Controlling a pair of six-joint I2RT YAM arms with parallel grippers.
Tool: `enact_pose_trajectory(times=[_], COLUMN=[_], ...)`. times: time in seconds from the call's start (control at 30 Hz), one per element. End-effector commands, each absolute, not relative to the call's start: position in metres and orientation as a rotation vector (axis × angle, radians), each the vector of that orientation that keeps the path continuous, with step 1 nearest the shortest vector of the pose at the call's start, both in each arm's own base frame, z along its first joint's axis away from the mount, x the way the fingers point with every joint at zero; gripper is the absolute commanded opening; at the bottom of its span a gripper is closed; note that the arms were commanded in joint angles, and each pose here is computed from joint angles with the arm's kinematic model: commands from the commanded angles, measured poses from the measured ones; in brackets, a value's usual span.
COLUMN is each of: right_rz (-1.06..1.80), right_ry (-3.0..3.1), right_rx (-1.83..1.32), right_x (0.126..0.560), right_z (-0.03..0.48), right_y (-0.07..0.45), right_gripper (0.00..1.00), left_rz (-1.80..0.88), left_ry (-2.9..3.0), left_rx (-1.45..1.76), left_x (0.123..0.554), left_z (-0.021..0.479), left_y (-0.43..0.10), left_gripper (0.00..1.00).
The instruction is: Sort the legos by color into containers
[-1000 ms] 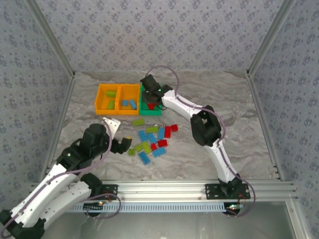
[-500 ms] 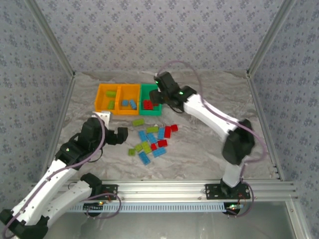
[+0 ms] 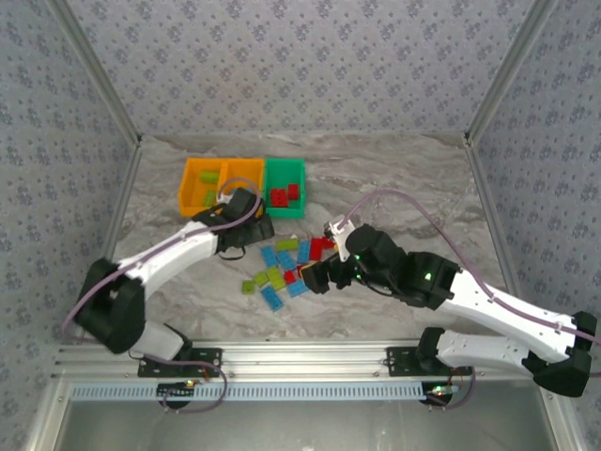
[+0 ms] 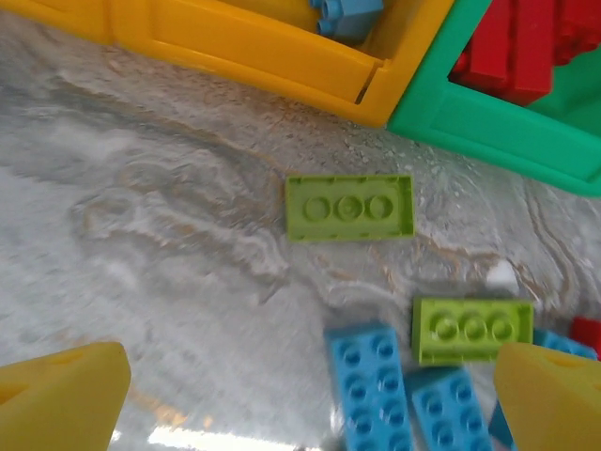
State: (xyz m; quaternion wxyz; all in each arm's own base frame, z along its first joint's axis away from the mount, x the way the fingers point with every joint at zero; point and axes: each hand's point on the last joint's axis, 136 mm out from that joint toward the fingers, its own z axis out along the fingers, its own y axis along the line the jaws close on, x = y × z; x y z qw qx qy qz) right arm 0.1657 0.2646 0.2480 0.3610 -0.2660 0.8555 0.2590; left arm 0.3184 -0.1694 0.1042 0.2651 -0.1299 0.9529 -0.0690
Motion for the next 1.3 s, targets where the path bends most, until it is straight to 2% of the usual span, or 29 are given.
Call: enact_pose_trajectory(times=[0.0,0.2,0.4,0.8,0.87,0.97,1.13,1.27], right_rz=[0.616,0.570,0.548,0.555,0.565,0.590,0.613,0.605], right_ry=[2.255,2.248,2.252,2.244,2.244,2.239,2.222,2.223], right_rx=[-0.630,-0.634,-0.619,-0.589,-0.582,-0.585,-0.585,-0.586], right_x=[0.164,0.168,0.169,0.171,0.172,0.171,0.172,0.173], right_z=[0.239,0.240,0.239,0.240,0.241,0.243,0.247,0.246], right_y=[0.253,0.249,0.244,0.244,0.245,0.250,0.255,0.256], right_gripper=[1.00,1.00,1.00,1.00,1.00,1.00,1.00,1.00], left_rz=[-0.201,-0.147,-0.034,-0.025,-0.058,-0.102,-0.140,-0.065], left_ry=[2.515,2.575,2.610,2.675,2.669,2.648,2.490,2.285], left_rx=[-0.440,-0.399,-0.376,-0.384,-0.387,-0.388,-0.390,-0.451], left_x=[0.351,0.374,0.380,0.365,0.363,0.357,0.354,0.367], left_z=[0.097,0.057,0.034,0.009,0.015,0.033,0.104,0.163], left_y=[-0.187,-0.205,-0.201,-0.191,-0.192,-0.192,-0.178,-0.140], left_gripper=[0.99,0.99,0.99,0.62,0.57,0.55,0.54,0.54])
